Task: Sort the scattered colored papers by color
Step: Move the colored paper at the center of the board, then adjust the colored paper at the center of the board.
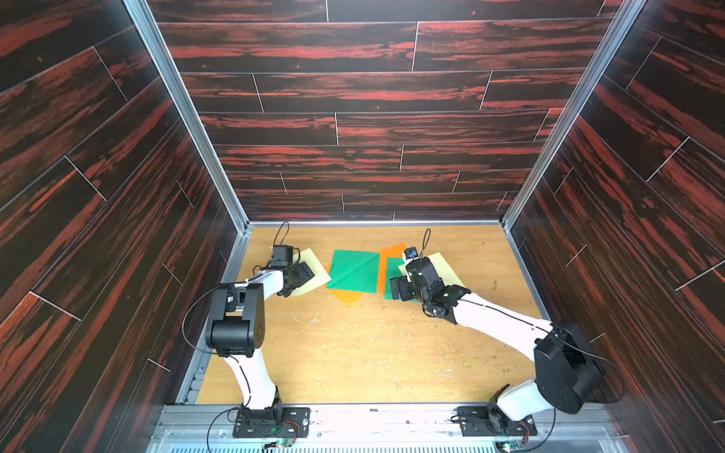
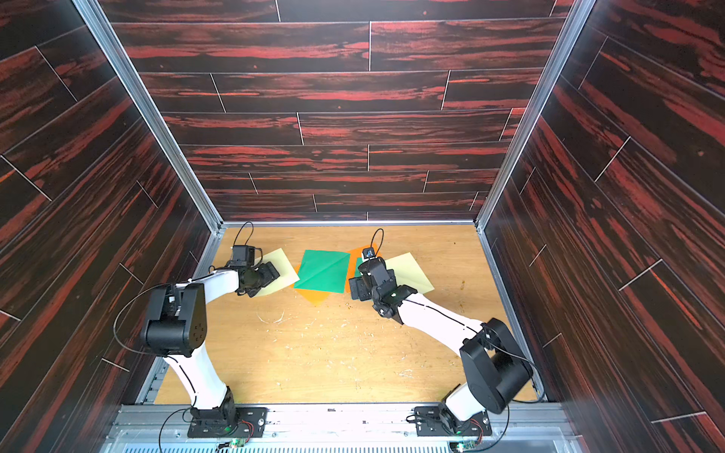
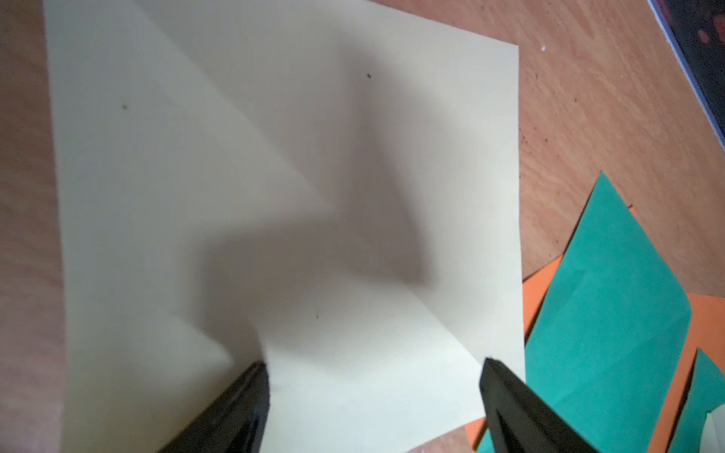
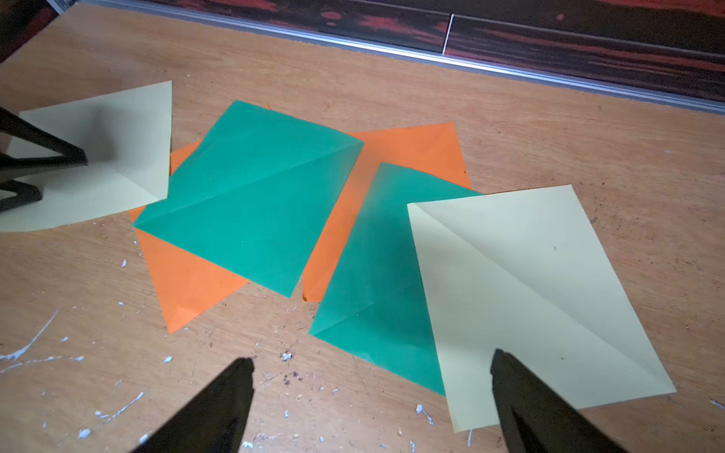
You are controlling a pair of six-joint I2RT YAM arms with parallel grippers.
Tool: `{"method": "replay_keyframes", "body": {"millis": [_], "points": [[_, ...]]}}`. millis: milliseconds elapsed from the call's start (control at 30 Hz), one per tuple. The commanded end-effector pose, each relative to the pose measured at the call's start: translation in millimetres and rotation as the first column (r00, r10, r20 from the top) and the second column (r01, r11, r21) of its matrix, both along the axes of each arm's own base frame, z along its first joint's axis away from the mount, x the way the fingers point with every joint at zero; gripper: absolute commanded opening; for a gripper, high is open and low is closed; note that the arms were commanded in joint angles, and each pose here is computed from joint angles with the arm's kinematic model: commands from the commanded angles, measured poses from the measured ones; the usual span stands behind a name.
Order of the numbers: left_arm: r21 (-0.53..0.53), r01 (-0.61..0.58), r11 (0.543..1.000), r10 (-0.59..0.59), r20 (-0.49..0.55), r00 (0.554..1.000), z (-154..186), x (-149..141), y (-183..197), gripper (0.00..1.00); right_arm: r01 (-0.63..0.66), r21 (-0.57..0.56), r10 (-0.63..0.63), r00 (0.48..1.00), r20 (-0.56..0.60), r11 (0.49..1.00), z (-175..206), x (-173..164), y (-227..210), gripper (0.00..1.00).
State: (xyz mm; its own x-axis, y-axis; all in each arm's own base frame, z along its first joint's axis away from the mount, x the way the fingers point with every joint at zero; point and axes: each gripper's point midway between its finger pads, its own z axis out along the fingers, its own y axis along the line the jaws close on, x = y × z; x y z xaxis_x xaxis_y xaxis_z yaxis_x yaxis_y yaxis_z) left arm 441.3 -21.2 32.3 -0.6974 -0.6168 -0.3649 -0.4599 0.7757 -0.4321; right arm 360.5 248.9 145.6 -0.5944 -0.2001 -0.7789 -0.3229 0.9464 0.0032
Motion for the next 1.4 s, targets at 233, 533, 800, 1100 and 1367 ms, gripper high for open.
{"method": "replay_keyframes", "body": {"millis": [233, 533, 800, 1100, 1367], "points": [[-0.085, -0.064, 0.994, 0.046, -0.196, 0.979, -36.8, -111.7, -23.9, 0.89, -0.088, 0.072, 0.09, 0.995, -0.031, 0.994, -2.7, 10.2, 44.7, 0.98], [-0.072, -0.004, 0.997, -0.009, -0.181, 0.983, -8.6, -157.3, -32.7, 0.89, -0.277, 0.179, 0.295, 0.952, -0.086, 0.944, 10.9, 32.5, 119.8, 0.98], [-0.04, -0.029, 0.999, 0.031, 0.039, 0.999, 53.2, -158.8, -21.4, 0.92, -0.381, 0.338, 0.45, 0.879, -0.156, 0.861, 6.9, 36.9, 175.9, 0.98], [0.094, -0.237, 0.967, 0.235, 0.025, 0.972, 52.4, -178.6, 19.5, 0.95, -0.493, 0.514, 0.693, 0.641, -0.33, 0.702, -36.6, 4.6, 225.7, 0.89], [0.128, -0.302, 0.945, 0.318, -0.136, 0.938, 4.7, -197.6, 24.6, 0.95, -0.498, 0.557, 0.737, 0.56, -0.379, 0.665, -58.9, -22.5, 216.3, 0.85]]}}
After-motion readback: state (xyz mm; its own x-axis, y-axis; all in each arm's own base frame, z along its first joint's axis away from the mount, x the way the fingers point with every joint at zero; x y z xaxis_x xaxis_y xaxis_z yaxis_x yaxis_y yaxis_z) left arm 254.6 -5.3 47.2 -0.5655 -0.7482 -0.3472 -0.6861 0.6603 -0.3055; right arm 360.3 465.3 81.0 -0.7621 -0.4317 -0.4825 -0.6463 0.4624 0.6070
